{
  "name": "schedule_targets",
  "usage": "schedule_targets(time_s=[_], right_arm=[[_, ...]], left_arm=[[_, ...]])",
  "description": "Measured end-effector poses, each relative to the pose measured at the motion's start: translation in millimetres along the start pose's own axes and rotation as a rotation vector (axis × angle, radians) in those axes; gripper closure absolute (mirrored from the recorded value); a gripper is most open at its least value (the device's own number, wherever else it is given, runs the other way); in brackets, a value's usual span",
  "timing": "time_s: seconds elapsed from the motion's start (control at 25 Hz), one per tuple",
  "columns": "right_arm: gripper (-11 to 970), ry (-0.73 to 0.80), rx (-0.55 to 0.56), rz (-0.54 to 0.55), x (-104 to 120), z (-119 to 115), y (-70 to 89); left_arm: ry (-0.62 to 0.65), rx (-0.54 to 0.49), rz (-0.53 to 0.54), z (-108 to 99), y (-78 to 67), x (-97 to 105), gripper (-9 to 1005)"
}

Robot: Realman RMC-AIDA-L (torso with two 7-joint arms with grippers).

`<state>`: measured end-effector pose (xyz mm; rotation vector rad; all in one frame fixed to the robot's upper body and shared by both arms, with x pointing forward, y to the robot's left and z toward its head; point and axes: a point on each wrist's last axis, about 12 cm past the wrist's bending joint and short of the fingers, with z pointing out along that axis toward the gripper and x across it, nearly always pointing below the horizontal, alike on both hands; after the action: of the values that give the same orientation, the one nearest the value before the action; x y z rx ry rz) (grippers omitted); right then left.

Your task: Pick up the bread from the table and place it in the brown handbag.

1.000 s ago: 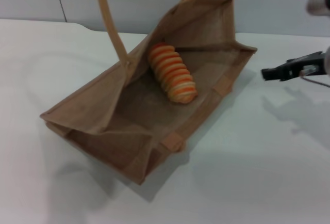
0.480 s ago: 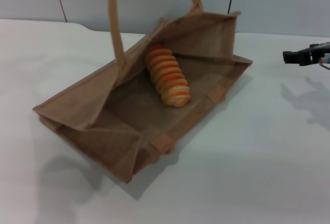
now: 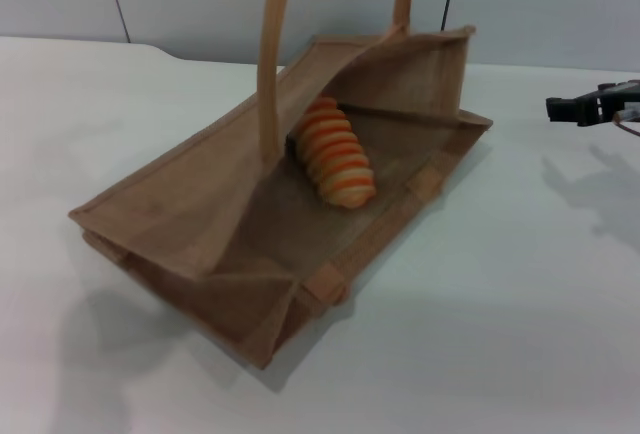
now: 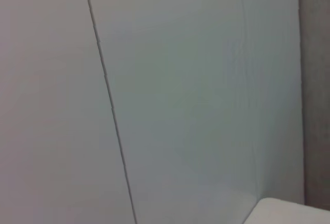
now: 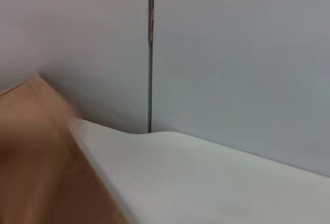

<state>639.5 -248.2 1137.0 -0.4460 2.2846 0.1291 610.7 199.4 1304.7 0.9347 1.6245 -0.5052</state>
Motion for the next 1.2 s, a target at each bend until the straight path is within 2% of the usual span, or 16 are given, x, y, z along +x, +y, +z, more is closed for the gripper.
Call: schedule_targets(time_s=[0.32, 0.52, 0.68, 0.72, 0.8, 0.96, 1.08, 1.2], right_arm=[[224, 0.004, 0.002, 0.006, 1.8, 2.2, -0.9], [225, -0.057, 0.026, 0.013, 1.6, 4.8, -1.3], [226, -0.175, 0.056, 0.037, 4.8, 0.6, -2.5], [227, -0.252, 0.079, 0.052, 9.3, -1.7, -2.3], [227, -0.287, 0.090, 0.054, 12.1, -2.5, -1.2], [229, -0.440, 0.148, 0.054, 25.8, -6.8, 4.9], [230, -0.578, 0.186, 0.067, 39.4, -12.4, 16.0], [231, -0.703, 0.213, 0.084, 54.0, -16.4, 29.3]], left_arm=[[-0.049, 0.025, -0.023, -8.7, 5.9, 4.1, 149], [-0.078, -0.082, -0.033, -19.7, 17.1, 20.0, 150], [-0.089, -0.209, -0.055, -32.3, 29.4, 38.9, 151], [-0.096, -0.238, -0.058, -34.7, 31.7, 43.8, 151], [-0.115, -0.299, -0.064, -38.1, 35.4, 55.9, 151], [-0.121, -0.375, -0.004, -35.1, 31.8, 78.3, 152], [-0.115, -0.434, 0.052, -32.4, 25.3, 92.9, 152], [-0.105, -0.490, 0.040, -35.1, 21.8, 115.3, 153]])
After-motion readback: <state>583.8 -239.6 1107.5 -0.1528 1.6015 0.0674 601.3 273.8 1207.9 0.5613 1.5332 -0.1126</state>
